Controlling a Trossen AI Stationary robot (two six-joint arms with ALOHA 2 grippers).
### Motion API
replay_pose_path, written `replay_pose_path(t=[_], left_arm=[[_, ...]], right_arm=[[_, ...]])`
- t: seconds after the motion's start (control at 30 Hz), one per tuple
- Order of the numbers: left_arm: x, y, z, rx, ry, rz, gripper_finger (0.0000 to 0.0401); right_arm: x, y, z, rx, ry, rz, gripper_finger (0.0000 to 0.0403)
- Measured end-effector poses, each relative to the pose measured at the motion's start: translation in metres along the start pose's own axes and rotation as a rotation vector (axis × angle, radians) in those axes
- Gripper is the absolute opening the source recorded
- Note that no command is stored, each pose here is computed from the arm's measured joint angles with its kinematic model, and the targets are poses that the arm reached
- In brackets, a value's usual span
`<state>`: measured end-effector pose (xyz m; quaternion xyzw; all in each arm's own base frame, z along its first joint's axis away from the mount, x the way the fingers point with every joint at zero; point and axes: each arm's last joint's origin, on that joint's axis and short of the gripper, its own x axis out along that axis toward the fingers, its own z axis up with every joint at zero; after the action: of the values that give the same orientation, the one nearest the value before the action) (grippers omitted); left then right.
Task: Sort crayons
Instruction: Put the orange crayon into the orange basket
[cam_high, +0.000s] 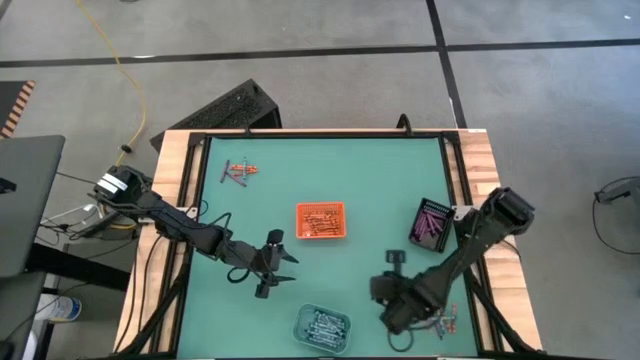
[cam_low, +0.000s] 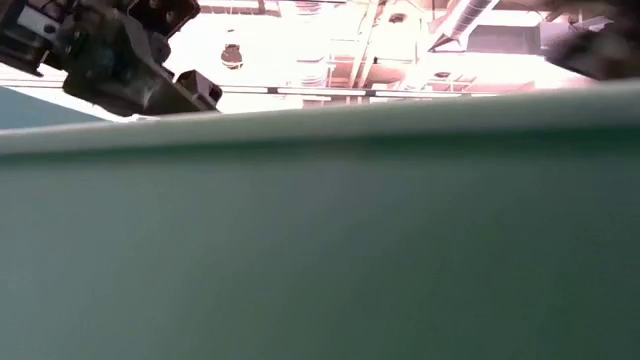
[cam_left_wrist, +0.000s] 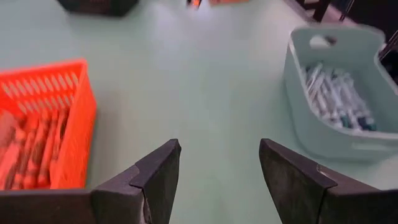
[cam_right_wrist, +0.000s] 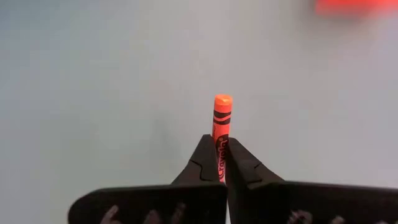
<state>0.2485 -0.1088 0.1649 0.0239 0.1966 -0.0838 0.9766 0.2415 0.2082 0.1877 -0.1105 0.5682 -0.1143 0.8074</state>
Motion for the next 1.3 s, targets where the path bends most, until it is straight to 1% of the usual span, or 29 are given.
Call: replay_pose_path(t=[0.13, 0.27, 0.37, 0.5, 0.63, 0.73, 0.87, 1.0, 1.2, 1.3], left_arm=[[0.000, 0.000, 0.008, 0.049, -0.084, 0.017, 0.0210], [-0.001, 0.000, 0.016, 0.101, -0.161, 0.025, 0.0210], [-0.002, 0.000, 0.020, 0.130, -0.200, 0.030, 0.0210], [-0.003, 0.001, 0.024, 0.156, -0.237, 0.074, 0.0210], [-0.005, 0.002, 0.029, 0.178, -0.288, 0.141, 0.0210], [-0.007, 0.002, 0.035, 0.197, -0.349, 0.156, 0.0210], [-0.010, 0.003, 0.043, 0.214, -0.423, 0.183, 0.0210], [-0.012, 0.004, 0.045, 0.214, -0.437, 0.253, 0.0210], [-0.014, 0.000, 0.047, 0.230, -0.459, 0.255, 0.0208], [-0.016, -0.004, 0.048, 0.250, -0.471, 0.274, 0.0194]], right_arm=[[0.000, -0.012, 0.040, -0.039, -0.200, -0.029, 0.0004], [-0.003, -0.025, 0.082, -0.080, -0.399, -0.014, 0.0004], [-0.008, -0.034, 0.108, -0.107, -0.551, -0.014, 0.0004], [-0.017, -0.044, 0.132, -0.133, -0.736, -0.043, 0.0004], [-0.025, -0.051, 0.146, -0.131, -0.863, -0.073, 0.0004], [-0.027, -0.057, 0.152, -0.096, -0.912, -0.080, 0.0004], [-0.027, -0.062, 0.156, -0.067, -0.934, -0.085, 0.0004], [-0.027, -0.065, 0.158, -0.051, -0.945, -0.090, 0.0004], [-0.029, -0.065, 0.158, -0.035, -0.959, -0.096, 0.0004], [-0.028, -0.066, 0.158, -0.011, -0.947, -0.130, 0.0004]])
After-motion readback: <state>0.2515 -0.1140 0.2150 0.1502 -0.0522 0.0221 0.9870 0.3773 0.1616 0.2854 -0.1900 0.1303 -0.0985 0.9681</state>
